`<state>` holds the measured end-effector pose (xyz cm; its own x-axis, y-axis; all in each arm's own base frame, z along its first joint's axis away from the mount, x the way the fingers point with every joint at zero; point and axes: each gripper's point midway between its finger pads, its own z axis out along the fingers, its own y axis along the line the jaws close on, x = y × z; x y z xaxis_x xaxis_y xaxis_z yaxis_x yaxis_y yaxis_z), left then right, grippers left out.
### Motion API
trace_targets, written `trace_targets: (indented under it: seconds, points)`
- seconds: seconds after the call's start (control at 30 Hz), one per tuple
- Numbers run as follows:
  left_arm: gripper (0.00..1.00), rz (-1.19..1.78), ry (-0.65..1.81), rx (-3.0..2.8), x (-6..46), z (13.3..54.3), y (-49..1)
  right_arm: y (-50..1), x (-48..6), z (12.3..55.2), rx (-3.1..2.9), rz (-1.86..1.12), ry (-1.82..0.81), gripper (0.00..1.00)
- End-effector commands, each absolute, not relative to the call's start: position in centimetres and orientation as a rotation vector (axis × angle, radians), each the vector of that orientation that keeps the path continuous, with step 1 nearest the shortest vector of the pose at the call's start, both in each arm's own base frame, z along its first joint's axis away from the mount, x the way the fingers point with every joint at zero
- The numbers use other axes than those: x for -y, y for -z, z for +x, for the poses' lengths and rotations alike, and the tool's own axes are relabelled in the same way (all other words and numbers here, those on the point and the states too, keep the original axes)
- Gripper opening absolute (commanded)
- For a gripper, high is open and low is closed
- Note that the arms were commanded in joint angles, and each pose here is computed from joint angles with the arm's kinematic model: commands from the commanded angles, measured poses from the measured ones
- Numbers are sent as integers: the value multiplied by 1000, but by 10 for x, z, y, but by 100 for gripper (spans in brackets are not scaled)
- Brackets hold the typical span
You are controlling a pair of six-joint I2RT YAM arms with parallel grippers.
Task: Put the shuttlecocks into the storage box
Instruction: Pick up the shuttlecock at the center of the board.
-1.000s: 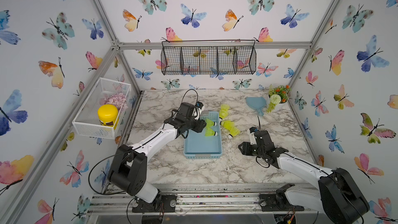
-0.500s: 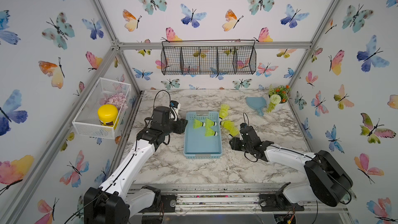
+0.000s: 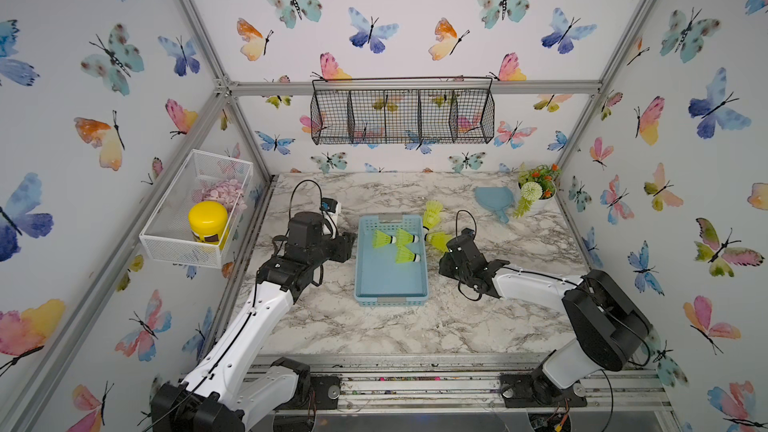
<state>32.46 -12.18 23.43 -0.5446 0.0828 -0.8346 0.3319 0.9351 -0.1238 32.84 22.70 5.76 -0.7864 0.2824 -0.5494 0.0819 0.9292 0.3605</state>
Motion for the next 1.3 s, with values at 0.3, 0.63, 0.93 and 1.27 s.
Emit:
trace_targets:
  seconds: [0.3,0.63,0.93,1.27]
  points:
    - [60,275,333,-2086,118,326,-250,-37,-220,338,-2477,391,-296,53]
    - [60,276,344,-2092,118,327,-249,-23,-224,344,-2497,375,-270,52]
    - [60,293,367,-2093,121,325,-248,-20,-210,337,-2502,284,-180,37]
    - [60,335,400,-2093,128,323,-247,-46,-198,325,-2410,48,-175,25]
